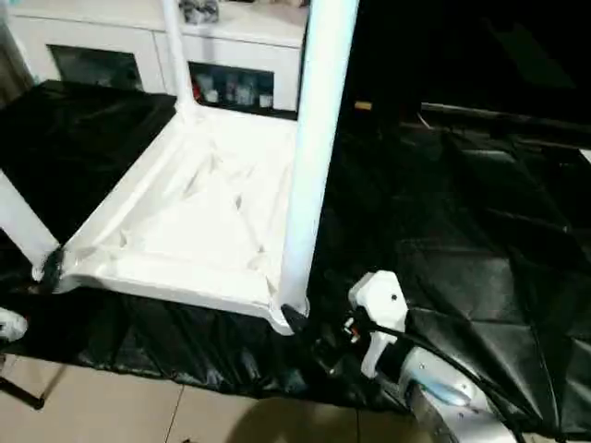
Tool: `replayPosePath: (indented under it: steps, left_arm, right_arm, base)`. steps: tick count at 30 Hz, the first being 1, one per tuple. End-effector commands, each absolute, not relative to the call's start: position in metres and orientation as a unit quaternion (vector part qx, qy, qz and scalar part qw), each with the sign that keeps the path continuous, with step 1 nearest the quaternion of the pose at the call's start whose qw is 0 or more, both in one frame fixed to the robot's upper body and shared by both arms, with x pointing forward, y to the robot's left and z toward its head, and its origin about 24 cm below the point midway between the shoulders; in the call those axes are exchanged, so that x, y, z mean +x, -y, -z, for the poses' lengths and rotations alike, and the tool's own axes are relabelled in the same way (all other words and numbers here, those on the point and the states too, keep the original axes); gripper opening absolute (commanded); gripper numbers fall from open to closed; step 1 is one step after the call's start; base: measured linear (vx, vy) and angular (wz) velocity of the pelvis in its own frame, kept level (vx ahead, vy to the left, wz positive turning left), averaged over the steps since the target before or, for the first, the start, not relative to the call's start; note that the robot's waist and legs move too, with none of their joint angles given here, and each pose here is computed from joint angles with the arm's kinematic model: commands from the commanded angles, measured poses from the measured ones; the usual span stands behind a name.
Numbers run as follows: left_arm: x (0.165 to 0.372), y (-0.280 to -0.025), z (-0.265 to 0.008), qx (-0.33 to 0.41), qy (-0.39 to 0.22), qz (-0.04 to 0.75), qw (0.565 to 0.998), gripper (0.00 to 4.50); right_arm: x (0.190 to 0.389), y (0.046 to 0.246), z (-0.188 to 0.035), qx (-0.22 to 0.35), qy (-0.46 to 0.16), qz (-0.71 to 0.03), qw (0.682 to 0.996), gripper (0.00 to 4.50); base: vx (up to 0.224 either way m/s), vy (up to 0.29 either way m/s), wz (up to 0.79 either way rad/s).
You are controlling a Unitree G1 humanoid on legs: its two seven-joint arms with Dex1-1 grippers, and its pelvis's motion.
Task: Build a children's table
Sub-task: Flip table
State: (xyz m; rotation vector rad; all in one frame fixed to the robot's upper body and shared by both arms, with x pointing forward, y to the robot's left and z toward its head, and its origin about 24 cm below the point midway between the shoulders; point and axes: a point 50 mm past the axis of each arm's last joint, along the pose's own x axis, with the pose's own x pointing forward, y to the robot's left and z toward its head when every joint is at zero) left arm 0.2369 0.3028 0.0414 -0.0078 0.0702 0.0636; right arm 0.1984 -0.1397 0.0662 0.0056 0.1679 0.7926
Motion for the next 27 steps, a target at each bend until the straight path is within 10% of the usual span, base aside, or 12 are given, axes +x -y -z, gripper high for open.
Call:
replayPosePath:
  steps: [1,27]
  left_arm:
    - [0.248,-0.296,-0.039,0.004,-0.053,0.003,0.999,4.42]
    - [0.261,-0.237,-0.016,-0.085,-0.127,0.042,0.987,2.58]
  right_arm:
    - [0.202,0.141,-0.069,-0.008,-0.072,-0.388,0.919,4.50]
    - [0.191,0.158,-0.075,-0.019,-0.096,-0.437,0.894,4.50]
  base:
    - [0.000,0.000,0.00]
    - [0.000,0.000,0.00]
